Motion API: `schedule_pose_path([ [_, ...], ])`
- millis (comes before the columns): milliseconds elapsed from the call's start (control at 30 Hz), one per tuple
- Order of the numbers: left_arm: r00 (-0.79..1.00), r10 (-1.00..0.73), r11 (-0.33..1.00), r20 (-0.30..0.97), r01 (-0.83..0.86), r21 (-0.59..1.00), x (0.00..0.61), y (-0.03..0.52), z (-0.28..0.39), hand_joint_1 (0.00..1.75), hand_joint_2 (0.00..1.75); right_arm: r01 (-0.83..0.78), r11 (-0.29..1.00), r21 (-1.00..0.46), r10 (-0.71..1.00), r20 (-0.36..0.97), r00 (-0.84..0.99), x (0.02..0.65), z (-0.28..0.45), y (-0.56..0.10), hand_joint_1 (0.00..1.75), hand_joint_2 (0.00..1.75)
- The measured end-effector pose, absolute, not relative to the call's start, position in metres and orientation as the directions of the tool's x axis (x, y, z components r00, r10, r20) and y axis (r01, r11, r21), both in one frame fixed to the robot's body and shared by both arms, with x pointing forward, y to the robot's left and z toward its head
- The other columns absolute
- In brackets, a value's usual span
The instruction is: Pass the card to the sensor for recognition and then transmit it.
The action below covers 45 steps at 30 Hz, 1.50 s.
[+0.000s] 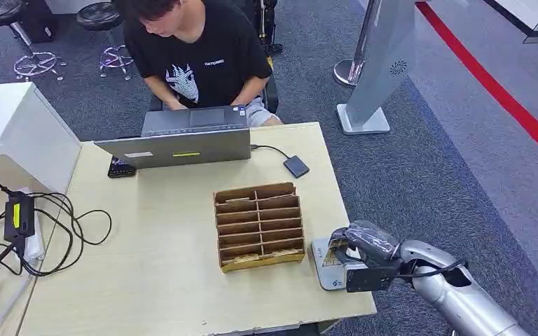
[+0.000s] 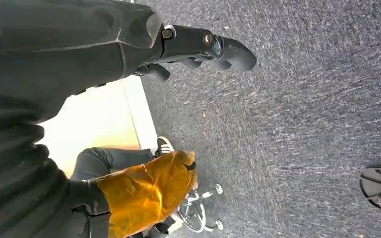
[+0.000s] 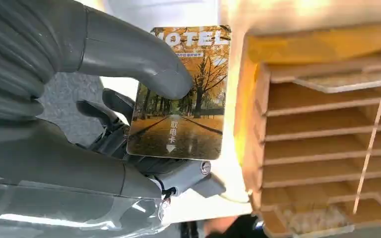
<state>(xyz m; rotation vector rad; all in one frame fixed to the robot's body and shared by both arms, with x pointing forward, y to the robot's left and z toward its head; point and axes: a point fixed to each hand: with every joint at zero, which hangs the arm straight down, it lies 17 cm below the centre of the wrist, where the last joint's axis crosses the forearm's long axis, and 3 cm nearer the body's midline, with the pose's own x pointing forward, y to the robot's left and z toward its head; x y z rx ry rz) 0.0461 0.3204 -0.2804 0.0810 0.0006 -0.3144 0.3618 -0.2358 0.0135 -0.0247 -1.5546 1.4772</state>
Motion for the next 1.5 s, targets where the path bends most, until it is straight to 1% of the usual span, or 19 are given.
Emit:
schedule_pose_path([
  [200,0.95,-0.312,0.947,-0.014,0.312,0.08,0.046,0.32,-0.28,0.0,1.75,-0.585,0.228,-0.778,0.61,0.583,-0.537,0.364,-0.004,-0.226,1.75,1.75],
  [500,0.95,-0.312,0.947,-0.014,0.312,0.08,0.046,0.32,-0.28,0.0,1.75,-0.595,0.224,-0.772,0.602,0.589,-0.539,0.366,-0.009,-0.217,1.75,1.75],
  [600,0.95,-0.312,0.947,-0.014,0.312,0.08,0.046,0.32,-0.28,0.0,1.75,-0.621,0.258,-0.74,0.552,0.641,-0.534,0.359,-0.004,-0.21,1.75,1.75],
  [767,0.95,-0.312,0.947,-0.014,0.313,0.08,0.046,0.32,-0.28,0.0,1.75,-0.696,0.313,-0.646,0.418,0.752,-0.51,0.336,0.013,-0.197,1.75,1.75],
  [867,0.95,-0.312,0.947,-0.013,0.312,0.08,0.046,0.321,-0.28,0.0,1.75,-0.725,0.363,-0.585,0.321,0.809,-0.492,0.324,0.038,-0.188,1.75,1.75],
  [1067,0.95,-0.313,0.946,-0.014,0.313,0.08,0.046,0.321,-0.28,0.0,1.75,-0.76,0.426,-0.491,0.146,0.867,-0.477,0.301,0.085,-0.171,1.75,1.75],
  [1200,0.95,-0.313,0.946,-0.013,0.313,0.08,0.046,0.32,-0.28,0.0,1.75,-0.761,0.475,-0.441,0.033,0.874,-0.486,0.3,0.12,-0.155,1.75,1.75],
  [1300,0.95,-0.313,0.946,-0.013,0.313,0.08,0.047,0.32,-0.28,0.0,1.75,-0.748,0.5,-0.436,0.001,0.864,-0.503,0.306,0.134,-0.149,1.75,1.75],
  [1433,0.949,-0.314,0.946,-0.013,0.314,0.081,0.047,0.32,-0.28,0.0,1.75,-0.688,0.56,-0.462,-0.003,0.829,-0.559,0.325,0.153,-0.141,1.75,1.75],
  [1500,0.947,-0.32,0.944,-0.012,0.32,0.084,0.049,0.32,-0.28,0.0,1.75,-0.589,0.627,-0.509,0.057,0.785,-0.617,0.358,0.17,-0.136,1.75,1.75],
])
